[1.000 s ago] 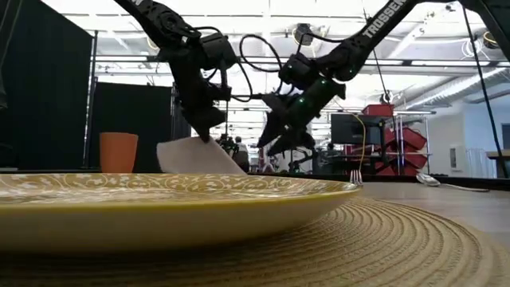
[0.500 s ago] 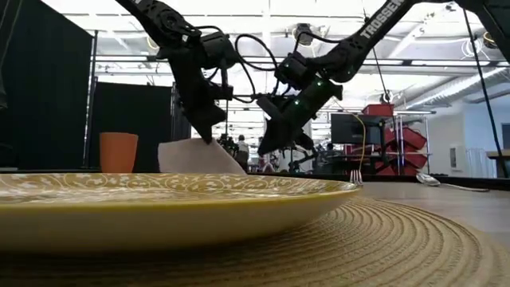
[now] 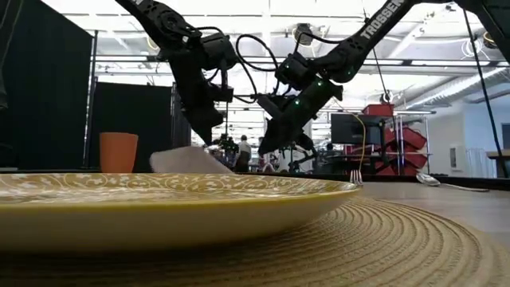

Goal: Set table place
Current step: Fold the light orange napkin on the table

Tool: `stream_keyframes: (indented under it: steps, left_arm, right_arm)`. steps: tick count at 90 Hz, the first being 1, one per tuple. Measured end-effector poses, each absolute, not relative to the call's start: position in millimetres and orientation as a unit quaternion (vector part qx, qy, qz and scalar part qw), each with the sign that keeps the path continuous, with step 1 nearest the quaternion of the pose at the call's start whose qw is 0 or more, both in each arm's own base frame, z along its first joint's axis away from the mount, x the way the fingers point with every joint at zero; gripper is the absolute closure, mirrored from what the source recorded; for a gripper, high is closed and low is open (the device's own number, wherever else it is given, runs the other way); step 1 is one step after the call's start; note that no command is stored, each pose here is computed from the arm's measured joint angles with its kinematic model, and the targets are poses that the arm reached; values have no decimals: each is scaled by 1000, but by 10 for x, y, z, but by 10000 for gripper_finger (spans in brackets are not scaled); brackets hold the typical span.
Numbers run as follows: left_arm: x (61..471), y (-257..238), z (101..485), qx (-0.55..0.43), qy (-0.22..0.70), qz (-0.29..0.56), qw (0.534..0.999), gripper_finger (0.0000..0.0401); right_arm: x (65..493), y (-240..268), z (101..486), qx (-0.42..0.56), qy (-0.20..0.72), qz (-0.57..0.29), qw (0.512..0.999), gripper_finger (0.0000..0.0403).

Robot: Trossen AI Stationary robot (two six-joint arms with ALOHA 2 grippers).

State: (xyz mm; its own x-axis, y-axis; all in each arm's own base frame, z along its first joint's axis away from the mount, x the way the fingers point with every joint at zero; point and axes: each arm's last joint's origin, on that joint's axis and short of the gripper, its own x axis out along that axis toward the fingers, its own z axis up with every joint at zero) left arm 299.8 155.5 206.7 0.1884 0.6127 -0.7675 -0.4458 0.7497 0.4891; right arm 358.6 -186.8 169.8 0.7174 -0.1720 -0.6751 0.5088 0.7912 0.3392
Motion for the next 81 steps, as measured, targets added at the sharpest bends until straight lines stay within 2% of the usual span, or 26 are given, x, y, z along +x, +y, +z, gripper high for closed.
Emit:
stream_keyframes:
  steps: [12,20,38,49,69,81]
  left_arm:
    - [2927,1582,2076,108,546,427,712,248]
    - [2890,1573,2063,115,564,429,697,247]
    - [2921,1396,1993,44,594,295,747,247]
    - [2967,1263,1946,53,598,239,763,247]
    - [2970,1071,1764,60,600,156,782,247]
    - [3017,1031,1711,64,570,154,805,247]
  right_arm:
    - [3561,-1855,1670,258,343,-190,883,403]
    - [3545,-1846,1652,255,356,-188,879,403]
    - [3526,-1837,1634,252,370,-186,875,403]
    - [3510,-1814,1616,258,384,-161,872,403]
    - [3457,-1833,1586,256,406,-178,859,403]
    - [3433,-1844,1575,260,414,-181,854,403]
